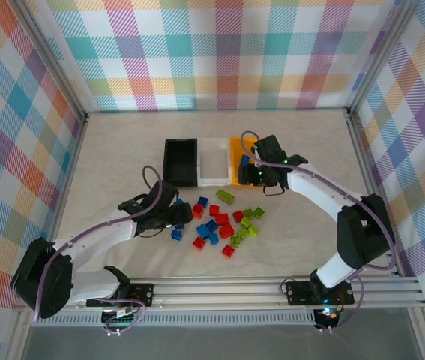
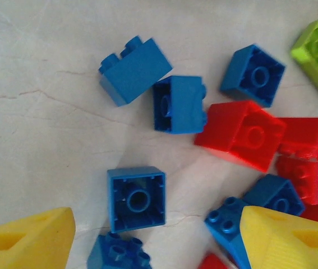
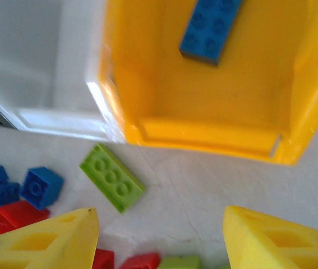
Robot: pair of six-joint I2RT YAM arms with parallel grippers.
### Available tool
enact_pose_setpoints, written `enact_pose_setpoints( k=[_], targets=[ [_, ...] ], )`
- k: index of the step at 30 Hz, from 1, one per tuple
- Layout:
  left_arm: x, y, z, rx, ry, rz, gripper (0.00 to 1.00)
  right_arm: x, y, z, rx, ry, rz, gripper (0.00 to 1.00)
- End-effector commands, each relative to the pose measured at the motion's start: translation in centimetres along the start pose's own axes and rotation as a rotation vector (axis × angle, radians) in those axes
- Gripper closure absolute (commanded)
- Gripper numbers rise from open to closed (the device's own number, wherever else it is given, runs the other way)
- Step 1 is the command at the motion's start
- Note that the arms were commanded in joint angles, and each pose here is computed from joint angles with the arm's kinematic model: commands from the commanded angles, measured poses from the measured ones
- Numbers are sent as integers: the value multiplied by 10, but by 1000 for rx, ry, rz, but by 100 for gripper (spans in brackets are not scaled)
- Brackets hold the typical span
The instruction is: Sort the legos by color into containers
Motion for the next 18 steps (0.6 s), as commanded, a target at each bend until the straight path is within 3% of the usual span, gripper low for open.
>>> enact_pose_setpoints(
  k=[1,8,18],
  targets=[
    [5,-10,-4,-82,-38,-30,20,9,2,2,-19,-56,-37,39],
    [-1,-45,-9,-213,-59,-51,27,12,-2,17,-30,-55,-35,39],
    [-28,-69,-16,-395,-90,-238,39,14,-7,26,-24,-51,-16,39]
  ],
)
Point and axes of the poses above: each hand's point on the last joint's axis, 136 mm out from that joint toward the fingers, its own x axis back along the fingers, its own y axis along the line the jaws close on, z = x × y, the point moved 7 cm from there along x, back along the fingers, and after that the axes turned 9 degrees about x, right-handed, at the moved point
